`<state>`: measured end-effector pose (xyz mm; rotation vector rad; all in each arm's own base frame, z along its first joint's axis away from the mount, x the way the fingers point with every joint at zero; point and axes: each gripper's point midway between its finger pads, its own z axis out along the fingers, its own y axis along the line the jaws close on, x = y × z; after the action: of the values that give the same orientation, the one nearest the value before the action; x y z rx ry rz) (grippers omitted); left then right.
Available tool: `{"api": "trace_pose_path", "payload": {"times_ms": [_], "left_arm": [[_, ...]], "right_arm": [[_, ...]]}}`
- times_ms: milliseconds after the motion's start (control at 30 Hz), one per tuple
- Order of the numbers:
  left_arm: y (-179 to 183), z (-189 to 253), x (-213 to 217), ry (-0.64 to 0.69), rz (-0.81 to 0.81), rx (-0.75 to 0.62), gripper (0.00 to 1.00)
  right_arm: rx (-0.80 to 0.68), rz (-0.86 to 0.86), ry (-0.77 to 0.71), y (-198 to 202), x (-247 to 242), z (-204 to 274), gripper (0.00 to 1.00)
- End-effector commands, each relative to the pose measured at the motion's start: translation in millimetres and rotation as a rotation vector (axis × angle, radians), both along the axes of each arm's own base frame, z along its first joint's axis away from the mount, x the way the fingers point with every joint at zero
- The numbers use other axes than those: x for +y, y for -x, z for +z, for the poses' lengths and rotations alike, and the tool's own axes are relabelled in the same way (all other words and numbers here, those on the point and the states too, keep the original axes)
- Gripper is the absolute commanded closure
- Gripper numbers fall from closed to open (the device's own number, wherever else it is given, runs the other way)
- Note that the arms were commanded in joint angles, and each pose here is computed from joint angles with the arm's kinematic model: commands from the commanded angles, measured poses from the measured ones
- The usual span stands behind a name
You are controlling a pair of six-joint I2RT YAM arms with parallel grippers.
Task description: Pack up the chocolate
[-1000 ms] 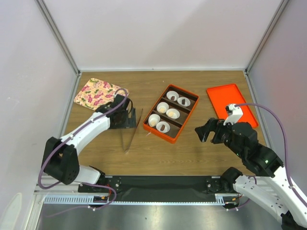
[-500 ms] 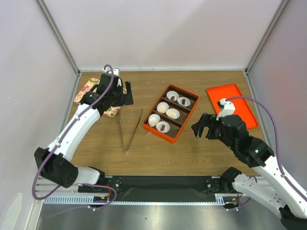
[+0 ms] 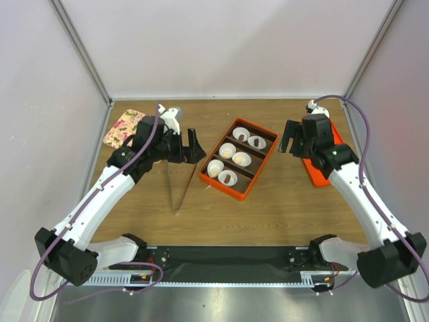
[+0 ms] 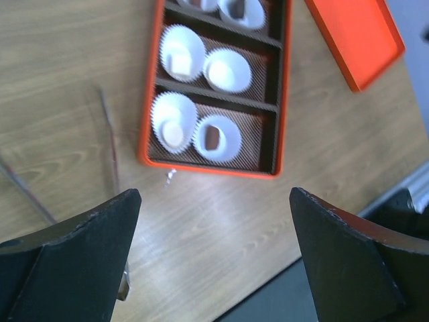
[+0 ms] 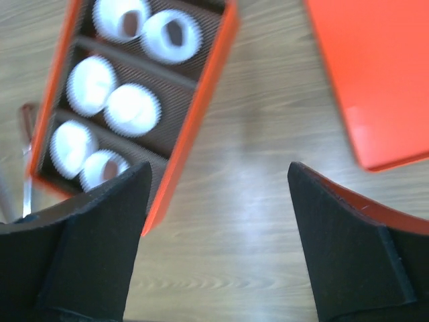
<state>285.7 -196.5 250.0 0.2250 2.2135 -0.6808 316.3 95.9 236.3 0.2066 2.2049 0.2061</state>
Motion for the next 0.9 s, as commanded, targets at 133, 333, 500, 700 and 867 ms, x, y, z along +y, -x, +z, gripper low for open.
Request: {"api": "trace_pose_path", "payload": {"times_ms": [133,333,500,700,867], "left_arm": [[26.7,1.7,-1.0,0.007,-0.079,-0.033,0.00],[38.9,-5.1,1.5,0.007,-0.113,-0.043,0.00],[37.5,-7.7,14.3,-0.033,-0.065,-0.077,0.00],[46.4,-13.6,7.2,-0.010,-0.137,-0.094,0.00],[47.5,-9.7,9.7,-0.014,-0.142,-0.133,0.00]], "right_arm": [[0.079,-0.095,0.091,-51.2,-48.0,-15.7,0.22],[0.190,-0.110,0.171,-83.2,-69.9,-61.6,0.25],[0.277,-0.097,0.234,-96.9,-80.8,-89.0,0.33],[0.367,-0.079,0.267,-108.0,-89.0,-126.5,0.43],[0.410,-0.045,0.296,-112.1,-93.8,-150.0,0.50]]}}
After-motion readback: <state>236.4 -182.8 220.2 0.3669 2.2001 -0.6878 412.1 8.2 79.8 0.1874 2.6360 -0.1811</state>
